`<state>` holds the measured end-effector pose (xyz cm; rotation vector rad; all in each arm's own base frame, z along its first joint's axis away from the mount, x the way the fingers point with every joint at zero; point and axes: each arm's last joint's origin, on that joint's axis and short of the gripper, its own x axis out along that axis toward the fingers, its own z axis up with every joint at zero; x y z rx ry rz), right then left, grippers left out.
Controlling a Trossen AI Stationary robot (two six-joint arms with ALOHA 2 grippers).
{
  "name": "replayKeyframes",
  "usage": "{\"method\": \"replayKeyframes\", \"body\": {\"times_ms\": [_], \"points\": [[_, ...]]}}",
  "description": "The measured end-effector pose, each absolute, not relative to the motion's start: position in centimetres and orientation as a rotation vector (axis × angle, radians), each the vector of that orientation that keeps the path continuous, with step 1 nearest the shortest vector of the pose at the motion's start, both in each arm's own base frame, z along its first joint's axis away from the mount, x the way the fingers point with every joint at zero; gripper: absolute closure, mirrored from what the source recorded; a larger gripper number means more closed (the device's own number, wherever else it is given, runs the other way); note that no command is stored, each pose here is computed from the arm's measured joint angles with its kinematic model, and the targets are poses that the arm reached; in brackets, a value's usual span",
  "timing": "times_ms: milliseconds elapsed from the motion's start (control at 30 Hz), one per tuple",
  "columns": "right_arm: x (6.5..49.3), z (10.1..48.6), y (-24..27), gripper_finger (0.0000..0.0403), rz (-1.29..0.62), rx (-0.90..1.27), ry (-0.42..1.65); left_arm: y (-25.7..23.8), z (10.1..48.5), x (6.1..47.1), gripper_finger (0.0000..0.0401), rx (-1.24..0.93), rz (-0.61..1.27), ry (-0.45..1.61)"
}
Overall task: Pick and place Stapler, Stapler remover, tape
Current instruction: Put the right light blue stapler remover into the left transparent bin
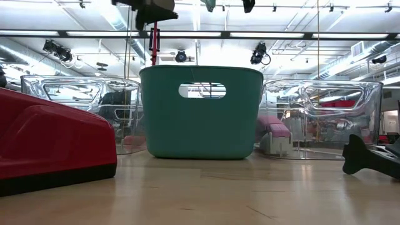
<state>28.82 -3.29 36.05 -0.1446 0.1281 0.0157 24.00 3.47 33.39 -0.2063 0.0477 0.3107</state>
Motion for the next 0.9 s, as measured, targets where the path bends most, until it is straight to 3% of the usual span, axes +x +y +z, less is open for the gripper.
{"method": "replayKeyframes", "body": {"times_ms": [633, 900], "points": [[28.8, 35.8, -3.4, 0.0403, -0.023, -0.186, 0.159, 4.5, 34.6, 28.6, 0.0137, -0.219, 0.256, 0.066], [28.8, 35.5, -3.4, 0.0403, -0.021, -0.184, 0.186, 4.7, 34.6, 28.5, 0.0177, -0.230, 0.257, 0.066]]}}
